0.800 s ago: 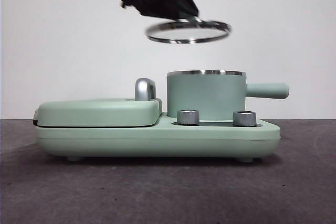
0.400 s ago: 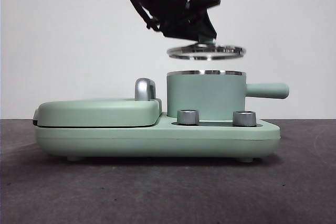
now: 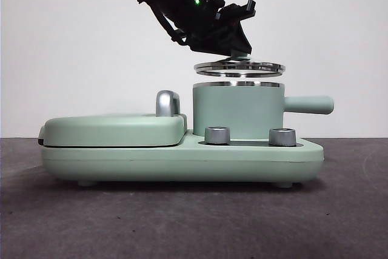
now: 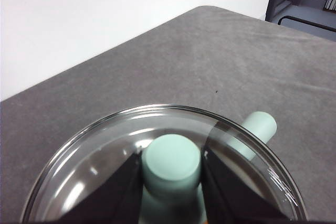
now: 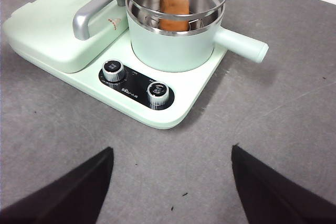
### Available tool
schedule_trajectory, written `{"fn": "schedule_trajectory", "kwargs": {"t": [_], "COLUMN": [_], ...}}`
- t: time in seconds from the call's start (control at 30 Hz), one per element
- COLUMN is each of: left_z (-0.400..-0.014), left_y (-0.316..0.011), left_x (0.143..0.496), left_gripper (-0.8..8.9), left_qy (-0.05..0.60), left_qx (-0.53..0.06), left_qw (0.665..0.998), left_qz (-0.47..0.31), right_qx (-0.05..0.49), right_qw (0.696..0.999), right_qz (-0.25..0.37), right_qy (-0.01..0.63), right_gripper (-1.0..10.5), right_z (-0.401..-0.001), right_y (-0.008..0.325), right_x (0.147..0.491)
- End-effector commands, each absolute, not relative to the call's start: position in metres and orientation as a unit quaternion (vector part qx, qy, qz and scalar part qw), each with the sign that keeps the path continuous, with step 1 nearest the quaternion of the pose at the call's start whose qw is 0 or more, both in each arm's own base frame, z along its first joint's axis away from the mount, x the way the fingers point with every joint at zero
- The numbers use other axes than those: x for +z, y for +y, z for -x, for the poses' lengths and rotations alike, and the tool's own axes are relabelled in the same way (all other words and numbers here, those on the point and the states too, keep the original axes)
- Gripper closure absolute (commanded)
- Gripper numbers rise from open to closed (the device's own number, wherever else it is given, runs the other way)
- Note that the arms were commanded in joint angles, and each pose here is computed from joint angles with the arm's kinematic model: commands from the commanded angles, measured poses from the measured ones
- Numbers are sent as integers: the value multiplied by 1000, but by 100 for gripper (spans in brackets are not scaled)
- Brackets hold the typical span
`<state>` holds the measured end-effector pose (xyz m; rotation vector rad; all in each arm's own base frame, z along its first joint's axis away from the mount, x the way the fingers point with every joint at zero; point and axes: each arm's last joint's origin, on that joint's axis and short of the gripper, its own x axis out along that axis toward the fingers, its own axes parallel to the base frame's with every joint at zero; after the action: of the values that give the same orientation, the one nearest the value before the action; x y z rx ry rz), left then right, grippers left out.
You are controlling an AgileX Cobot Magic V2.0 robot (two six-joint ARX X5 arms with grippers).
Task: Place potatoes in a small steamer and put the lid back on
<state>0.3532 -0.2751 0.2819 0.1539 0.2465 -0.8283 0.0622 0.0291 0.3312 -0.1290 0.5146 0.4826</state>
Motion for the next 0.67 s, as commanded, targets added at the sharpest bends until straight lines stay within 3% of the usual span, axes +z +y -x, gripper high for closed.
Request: {"fn": "schedule_trajectory", "kwargs": {"t": [0.03,0.67], "left_z": [-359,-366], "left_y": [-282,-277], "left_x": [285,275], "left_gripper": [806,806], "left_qy": [97,112], "left_qx": [-408,-416], "left_qw": [905,899], "left_qz": [-76,-82], "right_qx": [236,233], "right_qw": [938,938], "right_qz": [56,57], "right_qy": [249,251], "right_gripper": [598,598], "right_z": [-62,-62], "right_y": [29,29], "right_x": [333,333]}}
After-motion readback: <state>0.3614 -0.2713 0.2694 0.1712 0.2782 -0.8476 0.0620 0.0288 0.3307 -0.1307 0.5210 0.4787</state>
